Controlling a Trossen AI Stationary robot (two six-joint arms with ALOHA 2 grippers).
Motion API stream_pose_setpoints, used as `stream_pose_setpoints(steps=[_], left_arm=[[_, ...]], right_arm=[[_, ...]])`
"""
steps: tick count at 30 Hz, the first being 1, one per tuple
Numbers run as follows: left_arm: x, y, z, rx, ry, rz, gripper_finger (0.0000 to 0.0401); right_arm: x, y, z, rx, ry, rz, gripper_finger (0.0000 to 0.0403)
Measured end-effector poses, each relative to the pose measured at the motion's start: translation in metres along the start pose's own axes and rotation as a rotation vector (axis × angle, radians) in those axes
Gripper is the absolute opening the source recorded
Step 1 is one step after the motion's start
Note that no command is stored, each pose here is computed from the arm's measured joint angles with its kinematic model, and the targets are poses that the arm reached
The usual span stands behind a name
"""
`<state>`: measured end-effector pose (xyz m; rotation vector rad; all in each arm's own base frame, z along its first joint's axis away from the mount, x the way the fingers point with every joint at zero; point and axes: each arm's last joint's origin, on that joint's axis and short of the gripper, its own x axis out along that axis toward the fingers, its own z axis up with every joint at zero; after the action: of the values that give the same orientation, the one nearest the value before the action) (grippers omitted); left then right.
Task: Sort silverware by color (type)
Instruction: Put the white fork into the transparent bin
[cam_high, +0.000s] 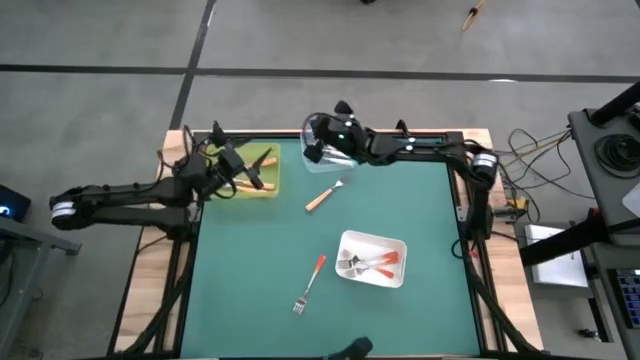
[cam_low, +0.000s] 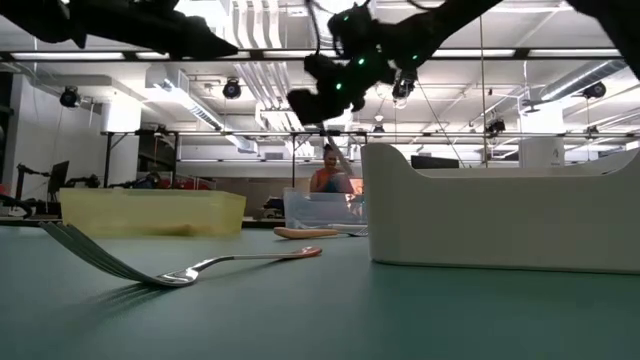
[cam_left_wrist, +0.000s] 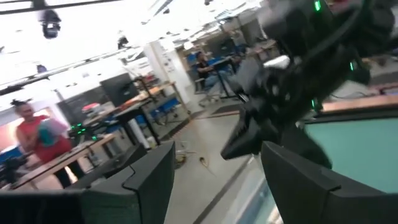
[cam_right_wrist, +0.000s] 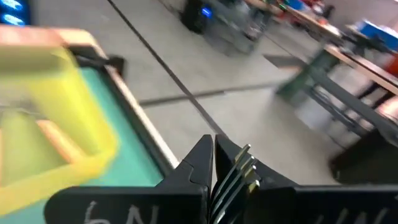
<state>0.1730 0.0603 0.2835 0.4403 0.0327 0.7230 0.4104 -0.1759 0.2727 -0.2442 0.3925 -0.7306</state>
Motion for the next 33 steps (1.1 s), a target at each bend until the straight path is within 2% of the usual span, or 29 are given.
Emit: stream_pose_setpoints(steps=[3, 9, 11, 15, 25, 33], left_arm=[[-0.004, 0.006, -0.001, -0.015, -0.006, 0.026, 0.022], [-0.007, 0.009, -0.001, -0.014, -0.006, 0.031, 0.0219], [-0.007, 0.008, -0.002, -0.011, 0.0, 0.029, 0.0219], [-0.006, 0.008, -0.003, 0.007, 0.006, 0.028, 0.0219], [-0.006, 0.008, -0.003, 0.014, 0.007, 0.027, 0.0219], [-0.006, 0.008, -0.003, 0.018, 0.008, 0.027, 0.0219]], right_arm=[[0.016, 0.006, -0.007, -0.026, 0.056, -0.029, 0.0008], [0.037, 0.019, -0.014, -0.056, 0.081, -0.03, 0.0008], [0.042, 0.02, -0.016, -0.069, 0.114, -0.066, 0.0008], [0.041, 0.019, -0.02, -0.081, 0.214, -0.129, 0.0008], [0.04, 0.019, -0.025, -0.017, 0.229, -0.131, 0.0008], [0.035, 0.021, -0.018, -0.031, 0.238, -0.118, 0.0008]])
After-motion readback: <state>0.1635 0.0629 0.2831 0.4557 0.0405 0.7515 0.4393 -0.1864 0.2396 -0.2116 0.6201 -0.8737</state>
